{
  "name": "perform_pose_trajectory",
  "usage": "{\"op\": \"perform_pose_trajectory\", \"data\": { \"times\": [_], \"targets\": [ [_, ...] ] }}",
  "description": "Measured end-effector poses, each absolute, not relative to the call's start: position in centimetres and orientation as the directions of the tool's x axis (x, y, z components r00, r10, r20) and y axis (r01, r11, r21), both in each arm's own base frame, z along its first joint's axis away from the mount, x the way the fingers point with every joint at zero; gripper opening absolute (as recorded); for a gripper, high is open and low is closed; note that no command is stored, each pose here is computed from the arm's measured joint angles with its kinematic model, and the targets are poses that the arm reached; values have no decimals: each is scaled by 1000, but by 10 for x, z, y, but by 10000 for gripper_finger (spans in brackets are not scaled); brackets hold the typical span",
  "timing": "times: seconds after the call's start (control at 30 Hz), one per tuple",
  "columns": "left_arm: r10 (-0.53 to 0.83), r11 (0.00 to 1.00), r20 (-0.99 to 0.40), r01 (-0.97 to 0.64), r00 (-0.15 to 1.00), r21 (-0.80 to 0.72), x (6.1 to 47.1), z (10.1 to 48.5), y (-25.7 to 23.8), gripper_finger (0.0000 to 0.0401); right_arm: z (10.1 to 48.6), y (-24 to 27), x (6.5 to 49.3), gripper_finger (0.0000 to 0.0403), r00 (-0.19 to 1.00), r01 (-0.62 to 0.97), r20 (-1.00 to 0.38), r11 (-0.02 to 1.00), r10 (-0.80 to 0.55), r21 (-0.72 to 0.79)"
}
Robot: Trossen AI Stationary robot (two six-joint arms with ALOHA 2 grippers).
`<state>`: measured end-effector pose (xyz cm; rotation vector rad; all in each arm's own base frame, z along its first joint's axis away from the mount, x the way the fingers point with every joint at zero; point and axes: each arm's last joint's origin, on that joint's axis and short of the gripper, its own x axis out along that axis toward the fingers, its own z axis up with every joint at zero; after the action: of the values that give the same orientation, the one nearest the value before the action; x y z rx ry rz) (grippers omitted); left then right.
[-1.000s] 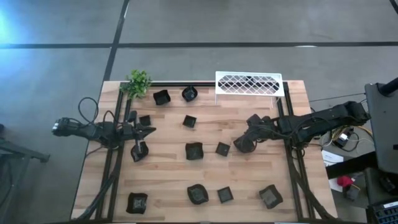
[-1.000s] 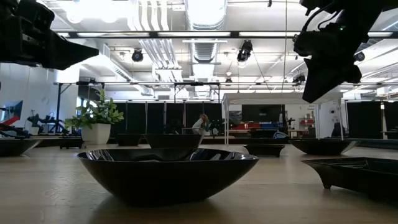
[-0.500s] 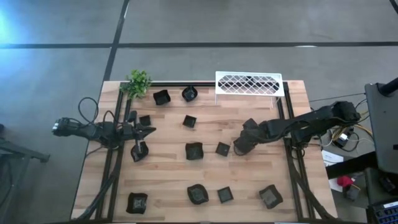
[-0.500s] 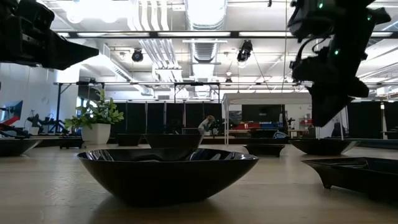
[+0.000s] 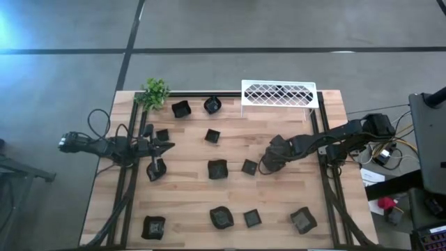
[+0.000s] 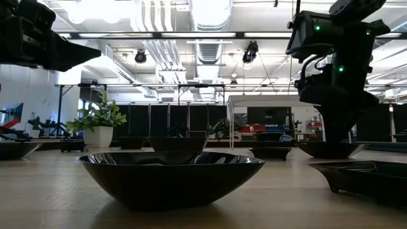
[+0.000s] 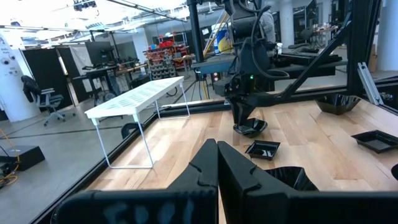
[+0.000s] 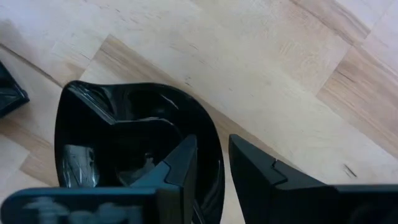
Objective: Pick & Place Mini shaped plates
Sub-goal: Put the black leaf-shaped plate on the shelf
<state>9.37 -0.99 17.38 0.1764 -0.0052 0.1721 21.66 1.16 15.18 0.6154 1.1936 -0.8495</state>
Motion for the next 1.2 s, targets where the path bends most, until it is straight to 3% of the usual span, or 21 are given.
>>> {"op": "perform_pose_trajectory", "data": {
  "times": [0.43, 0.73, 0.97, 1.2],
  "targets": [
    [170, 970, 20, -171, 985, 174, 94, 174, -10, 0, 145, 12, 218, 75, 111, 827, -967, 561, -229, -38],
    [170, 970, 20, -171, 985, 174, 94, 174, -10, 0, 142, 13, 220, 13, 105, 809, -976, 587, -189, -27],
    [170, 970, 20, -171, 985, 174, 94, 174, -10, 0, 169, 13, 215, 8, 203, 792, -964, 607, -175, 57],
    [170, 970, 20, -171, 985, 174, 94, 174, -10, 0, 211, 10, 205, 7, 277, 797, -926, 600, -258, 72]
  ]
}}
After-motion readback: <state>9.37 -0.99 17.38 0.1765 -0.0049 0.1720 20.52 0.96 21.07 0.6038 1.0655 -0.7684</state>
